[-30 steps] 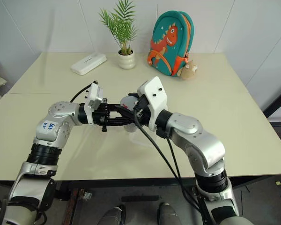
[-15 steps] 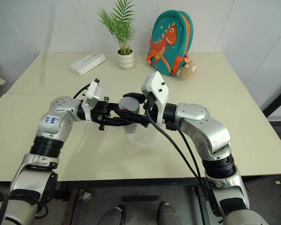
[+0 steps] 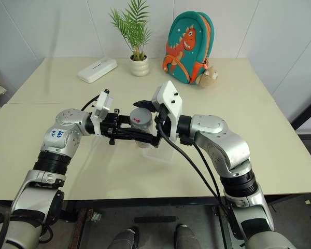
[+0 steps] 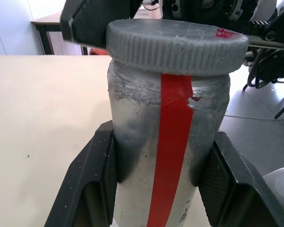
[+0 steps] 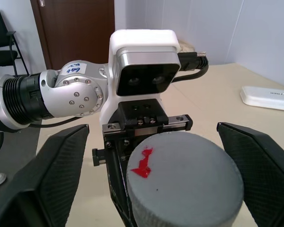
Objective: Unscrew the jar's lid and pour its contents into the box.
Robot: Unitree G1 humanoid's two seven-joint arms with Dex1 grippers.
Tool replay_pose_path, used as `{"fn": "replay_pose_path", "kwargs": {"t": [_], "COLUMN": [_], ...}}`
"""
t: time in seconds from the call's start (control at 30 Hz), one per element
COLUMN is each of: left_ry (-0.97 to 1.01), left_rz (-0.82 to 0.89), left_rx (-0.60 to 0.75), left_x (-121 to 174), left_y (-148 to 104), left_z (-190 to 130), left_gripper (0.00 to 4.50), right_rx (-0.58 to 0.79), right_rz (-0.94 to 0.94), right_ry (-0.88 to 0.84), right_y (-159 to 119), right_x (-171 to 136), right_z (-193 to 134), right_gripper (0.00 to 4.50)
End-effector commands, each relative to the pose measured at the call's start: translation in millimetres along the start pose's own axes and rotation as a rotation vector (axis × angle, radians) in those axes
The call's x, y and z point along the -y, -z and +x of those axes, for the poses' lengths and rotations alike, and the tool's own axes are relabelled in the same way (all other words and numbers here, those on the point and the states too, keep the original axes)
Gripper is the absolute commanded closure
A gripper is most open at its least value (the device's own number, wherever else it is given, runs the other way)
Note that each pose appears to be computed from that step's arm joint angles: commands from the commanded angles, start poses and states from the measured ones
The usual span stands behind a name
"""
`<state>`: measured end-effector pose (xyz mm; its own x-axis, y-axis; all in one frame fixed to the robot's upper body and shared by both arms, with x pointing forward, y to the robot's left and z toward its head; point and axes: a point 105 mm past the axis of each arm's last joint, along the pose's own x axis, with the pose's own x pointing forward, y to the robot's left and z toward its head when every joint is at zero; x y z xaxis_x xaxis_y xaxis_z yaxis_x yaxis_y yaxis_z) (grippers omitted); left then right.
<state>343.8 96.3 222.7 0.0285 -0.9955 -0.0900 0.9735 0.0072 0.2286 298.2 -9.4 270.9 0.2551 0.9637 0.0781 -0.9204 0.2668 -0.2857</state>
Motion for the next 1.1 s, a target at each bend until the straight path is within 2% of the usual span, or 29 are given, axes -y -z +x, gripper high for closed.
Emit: {"fn": "replay_pose_path", "kwargs": {"t": [0.03,0.57,1.1], "left_ry": [-0.061,-0.028,-0.009], "left_rz": [-0.004,0.084,0.122], "left_rx": [-0.002,0.094,0.106], "left_x": [-5.6,4.6,15.5], "left_y": [1.6,-11.8,-12.8], "left_z": [-6.1,-3.9,-10.0], "left_gripper": [2.62,2.62,2.62], "right_rx": [0.122,0.067,0.025], "right_rz": [-0.138,-0.132,-0.128], "right_ry": [-0.116,-0.011,0.052], "right_y": [-39.3,-23.8,-16.5], "right_x": [-26.4,-3.2,16.0], "right_z": [7.5,13.9,12.3], "right_gripper": [0.07,0.07,0.07]}}
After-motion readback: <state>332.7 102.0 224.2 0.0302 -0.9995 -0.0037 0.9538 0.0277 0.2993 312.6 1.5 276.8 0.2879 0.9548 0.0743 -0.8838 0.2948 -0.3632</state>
